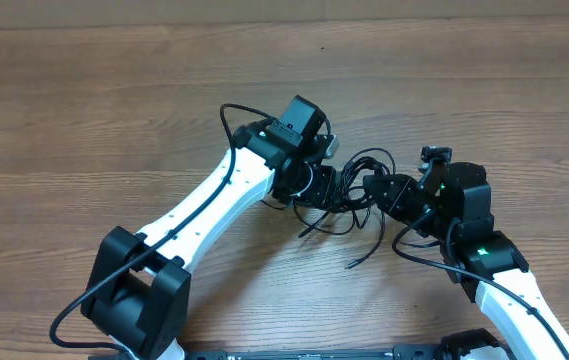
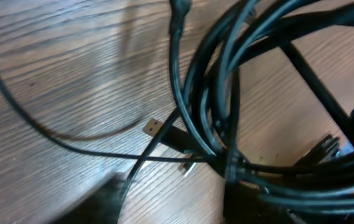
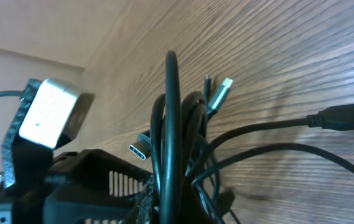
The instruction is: Untangle cables
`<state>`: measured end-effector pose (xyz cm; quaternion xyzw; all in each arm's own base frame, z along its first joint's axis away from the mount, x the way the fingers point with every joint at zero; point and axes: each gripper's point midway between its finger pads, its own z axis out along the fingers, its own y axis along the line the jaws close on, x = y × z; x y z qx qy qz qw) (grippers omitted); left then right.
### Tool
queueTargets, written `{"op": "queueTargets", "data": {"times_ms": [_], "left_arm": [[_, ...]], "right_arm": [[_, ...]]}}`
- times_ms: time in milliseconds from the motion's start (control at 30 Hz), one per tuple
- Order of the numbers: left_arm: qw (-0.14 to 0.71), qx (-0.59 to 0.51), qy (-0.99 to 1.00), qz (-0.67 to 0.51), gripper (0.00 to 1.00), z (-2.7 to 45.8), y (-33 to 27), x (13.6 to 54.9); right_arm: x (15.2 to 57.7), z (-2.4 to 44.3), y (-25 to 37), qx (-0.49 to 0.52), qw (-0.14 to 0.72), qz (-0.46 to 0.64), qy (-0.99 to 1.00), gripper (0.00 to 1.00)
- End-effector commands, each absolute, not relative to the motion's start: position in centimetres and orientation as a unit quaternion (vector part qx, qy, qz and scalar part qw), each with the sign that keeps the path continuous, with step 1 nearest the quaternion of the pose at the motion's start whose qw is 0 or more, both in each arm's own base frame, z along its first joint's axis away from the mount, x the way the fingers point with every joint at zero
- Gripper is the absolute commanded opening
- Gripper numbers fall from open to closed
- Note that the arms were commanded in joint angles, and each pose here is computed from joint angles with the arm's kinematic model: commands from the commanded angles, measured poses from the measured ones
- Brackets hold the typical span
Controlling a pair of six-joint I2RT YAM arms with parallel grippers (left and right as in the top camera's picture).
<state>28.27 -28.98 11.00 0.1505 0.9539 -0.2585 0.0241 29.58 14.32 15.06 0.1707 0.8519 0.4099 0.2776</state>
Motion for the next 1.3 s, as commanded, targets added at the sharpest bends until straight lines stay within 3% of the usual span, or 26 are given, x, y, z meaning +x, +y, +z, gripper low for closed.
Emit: {"op": "queueTargets", "data": {"times_ms": [0, 33, 200, 400, 600, 867, 967, 1000, 1033, 1100, 1167, 1267], "left_arm": [[0.027, 0.158, 0.955, -0.249, 0.08, 10.6, -29.2, 28.0], [0.031, 0.158, 0.957, -0.243, 0.04, 10.5, -29.0, 28.2], [0.054, 0.136, 0.963, -0.226, 0.04, 10.9, -27.6, 30.0], [0.112, 0.058, 0.963, -0.239, 0.04, 16.3, -23.2, 34.8], [0.167, -0.073, 0.955, -0.234, 0.04, 20.0, -16.4, 38.8], [0.145, -0.298, 0.937, -0.111, 0.04, 17.9, -7.1, 38.4], [0.135, -0.34, 0.924, -0.107, 0.04, 17.7, -6.5, 38.1], [0.131, -0.337, 0.925, -0.116, 0.08, 17.8, -6.9, 38.1], [0.125, -0.328, 0.927, -0.13, 0.18, 17.8, -7.7, 38.0], [0.114, -0.309, 0.932, -0.149, 0.43, 17.9, -9.1, 37.7], [0.107, -0.274, 0.94, -0.172, 0.76, 18.1, -10.9, 37.4], [0.093, -0.242, 0.944, -0.203, 0.93, 18.5, -13.6, 36.8]], "right_arm": [[29.6, 17.4, 15.2, 0.146, 0.282, 0.439, 0.84, 0.04], [29.6, 17.3, 15.2, 0.148, 0.279, 0.438, 0.842, 0.04], [28.8, 15.2, 14.2, 0.162, 0.26, 0.399, 0.864, 0.04], [27.9, 11.2, 10.0, 0.23, 0.253, 0.271, 0.9, 0.04], [28.1, 10.7, 8.7, 0.244, 0.266, 0.236, 0.902, 0.04], [28.6, 10.9, 8.1, 0.251, 0.283, 0.222, 0.899, 0.04], [28.7, 11.0, 8.2, 0.249, 0.285, 0.226, 0.897, 0.04], [28.8, 11.1, 8.3, 0.248, 0.286, 0.228, 0.897, 0.04], [28.9, 11.3, 8.5, 0.245, 0.287, 0.236, 0.895, 0.04], [29.2, 11.8, 9.1, 0.237, 0.291, 0.254, 0.891, 0.04], [29.9, 12.9, 9.9, 0.223, 0.304, 0.281, 0.883, 0.04], [31.3, 14.7, 10.4, 0.211, 0.341, 0.302, 0.865, 0.05]]}}
